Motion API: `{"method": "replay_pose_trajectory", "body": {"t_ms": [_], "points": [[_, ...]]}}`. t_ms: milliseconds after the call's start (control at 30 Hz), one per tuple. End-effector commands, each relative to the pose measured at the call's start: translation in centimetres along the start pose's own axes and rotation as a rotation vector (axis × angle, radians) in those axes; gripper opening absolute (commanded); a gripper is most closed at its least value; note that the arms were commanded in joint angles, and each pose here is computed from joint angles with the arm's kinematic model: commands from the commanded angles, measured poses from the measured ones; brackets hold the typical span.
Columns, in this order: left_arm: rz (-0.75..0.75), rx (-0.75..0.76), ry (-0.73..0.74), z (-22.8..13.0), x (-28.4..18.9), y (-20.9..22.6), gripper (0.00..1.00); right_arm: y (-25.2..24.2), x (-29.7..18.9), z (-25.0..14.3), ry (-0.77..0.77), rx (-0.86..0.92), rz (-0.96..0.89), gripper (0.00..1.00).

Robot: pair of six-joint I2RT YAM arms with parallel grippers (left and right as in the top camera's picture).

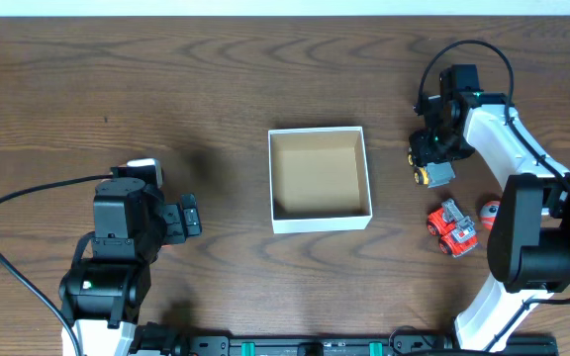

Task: Pack container
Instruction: 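Reach the right gripper to the yellow-grey dump truck and grasp it, then carry the dump truck with the right gripper over the white box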

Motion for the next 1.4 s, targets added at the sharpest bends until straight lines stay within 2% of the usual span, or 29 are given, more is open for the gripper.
{"method": "replay_pose_trajectory", "body": {"t_ms": [0,100,267,400,533,800,1000,1200,1367], "points": [[-0.004,-0.008,-0.028,1.0,-0.6,-0.1,0.98,0.1,0.3,0.0,0.006,0.015,0.01,0.51],[-0.004,-0.008,-0.028,1.0,-0.6,-0.1,0.98,0.1,0.3,0.0,0.006,0.015,0.01,0.37],[-0.004,-0.008,-0.027,1.0,-0.6,-0.1,0.98,0.2,0.2,0.0,0.006,0.01,0.011,0.01],[-0.004,-0.008,-0.027,1.0,-0.6,-0.1,0.98,0.6,-0.8,0.4,-0.018,0.021,0.007,0.01],[-0.004,-0.008,-0.027,1.0,-0.6,-0.1,0.98,1.1,-3.8,1.8,-0.101,0.044,-0.009,0.01],[-0.004,-0.009,-0.027,0.9,-0.6,-0.1,0.98,4.3,-14.8,3.8,-0.405,0.081,0.004,0.01],[-0.004,-0.009,-0.027,0.9,-0.6,-0.1,0.98,9.5,-20.3,2.9,-0.535,0.148,0.113,0.01],[-0.004,-0.009,-0.026,0.9,-0.6,-0.1,0.98,15.1,-21.3,1.8,-0.538,0.251,0.199,0.01],[-0.004,-0.009,-0.026,0.9,-0.6,-0.1,0.98,17.0,-18.8,0.9,-0.486,0.292,0.093,0.01]]}}
Point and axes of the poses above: each gripper's point midway between its finger pads, its own x axis out along the fingers, its own y axis along the line the jaws close on, z = x × y, the point moved 1 cm from there along -x, back along the fingers, and after that the axes turned 1 degree about x, right-handed, at the moved point
